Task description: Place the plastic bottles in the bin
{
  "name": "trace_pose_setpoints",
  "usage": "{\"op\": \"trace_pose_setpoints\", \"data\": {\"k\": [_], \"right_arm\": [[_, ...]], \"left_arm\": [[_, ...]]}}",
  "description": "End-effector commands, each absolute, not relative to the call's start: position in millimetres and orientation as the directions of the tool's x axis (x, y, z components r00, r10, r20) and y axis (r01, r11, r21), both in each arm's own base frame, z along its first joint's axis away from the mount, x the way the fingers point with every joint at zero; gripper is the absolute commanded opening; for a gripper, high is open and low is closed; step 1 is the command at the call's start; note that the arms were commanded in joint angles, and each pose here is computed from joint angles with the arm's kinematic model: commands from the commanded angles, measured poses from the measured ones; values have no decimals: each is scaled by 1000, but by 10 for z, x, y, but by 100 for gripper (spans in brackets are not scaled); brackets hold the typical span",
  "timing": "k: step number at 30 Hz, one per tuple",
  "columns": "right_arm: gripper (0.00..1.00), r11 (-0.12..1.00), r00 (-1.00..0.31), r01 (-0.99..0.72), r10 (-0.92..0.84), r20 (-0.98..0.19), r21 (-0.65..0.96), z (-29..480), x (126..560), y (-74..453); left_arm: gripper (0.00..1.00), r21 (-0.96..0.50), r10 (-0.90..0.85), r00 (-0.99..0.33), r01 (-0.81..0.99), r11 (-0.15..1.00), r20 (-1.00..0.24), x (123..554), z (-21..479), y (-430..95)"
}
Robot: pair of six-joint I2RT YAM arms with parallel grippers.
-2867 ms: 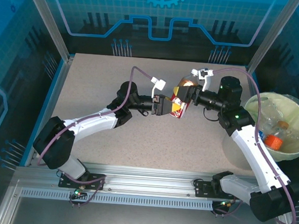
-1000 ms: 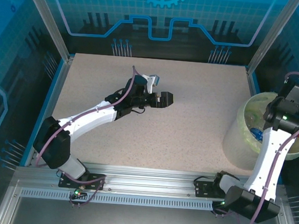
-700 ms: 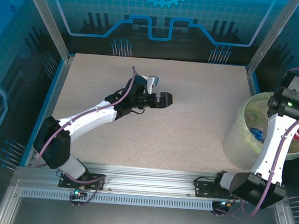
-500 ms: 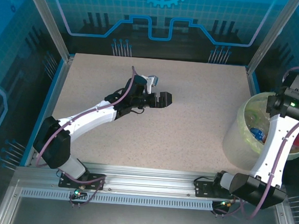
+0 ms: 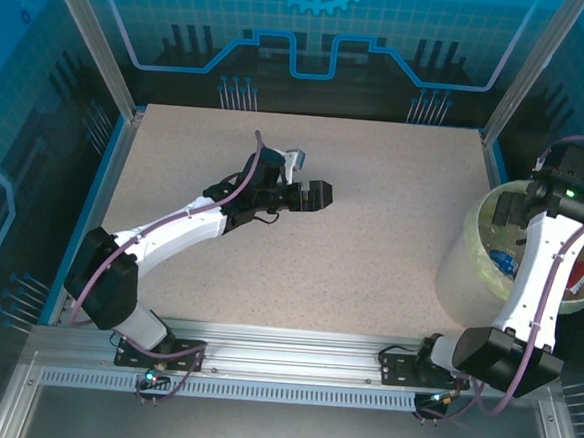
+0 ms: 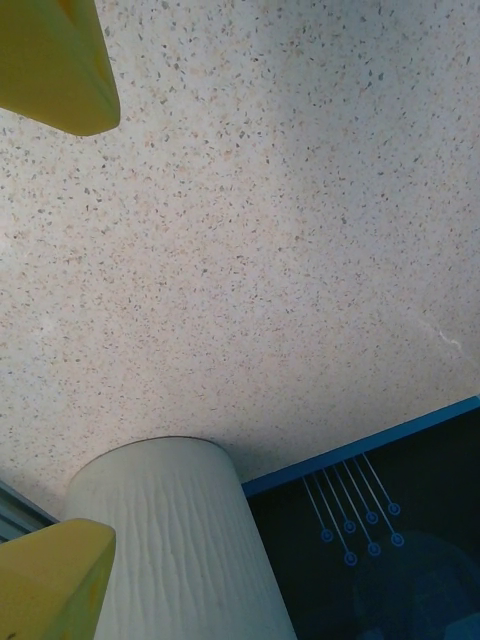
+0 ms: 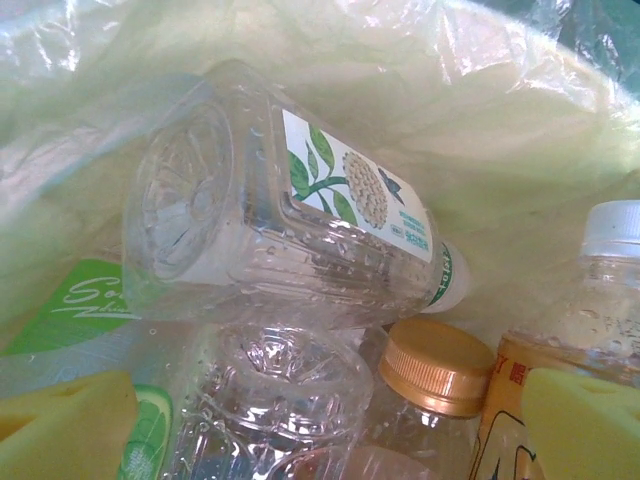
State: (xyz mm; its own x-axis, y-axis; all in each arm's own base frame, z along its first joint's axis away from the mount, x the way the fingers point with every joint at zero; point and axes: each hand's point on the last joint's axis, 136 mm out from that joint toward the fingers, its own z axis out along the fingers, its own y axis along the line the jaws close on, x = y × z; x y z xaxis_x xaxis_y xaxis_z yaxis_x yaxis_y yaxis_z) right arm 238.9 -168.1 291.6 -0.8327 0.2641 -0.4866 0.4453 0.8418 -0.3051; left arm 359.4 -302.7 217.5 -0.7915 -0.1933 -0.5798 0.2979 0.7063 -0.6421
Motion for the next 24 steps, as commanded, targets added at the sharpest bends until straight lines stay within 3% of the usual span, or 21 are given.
{"op": "trace_pose_setpoints", "data": {"k": [1,8,16,24], "right_arm": [[100,850,-802,465,285,-526,-248,3096,2311,-1553],[100,882,-716,426,193,-670,-200,3571,2470,-1300],[100,919,-576,371,115,-809,-134,3985,2624,-893],[100,993,-382,-68,64,-922,97,4517,2899,206]], "left_arm": [[99,-623,-198,-770,305,720,-606,3566,2270,-2907],[99,-593,-226,-728,295,749,-647,3552,2380,-2713],[99,-501,-298,-623,175,848,-723,3614,2498,-2032],[99,-392,-373,-425,-46,919,-825,3523,2752,-1058]]}}
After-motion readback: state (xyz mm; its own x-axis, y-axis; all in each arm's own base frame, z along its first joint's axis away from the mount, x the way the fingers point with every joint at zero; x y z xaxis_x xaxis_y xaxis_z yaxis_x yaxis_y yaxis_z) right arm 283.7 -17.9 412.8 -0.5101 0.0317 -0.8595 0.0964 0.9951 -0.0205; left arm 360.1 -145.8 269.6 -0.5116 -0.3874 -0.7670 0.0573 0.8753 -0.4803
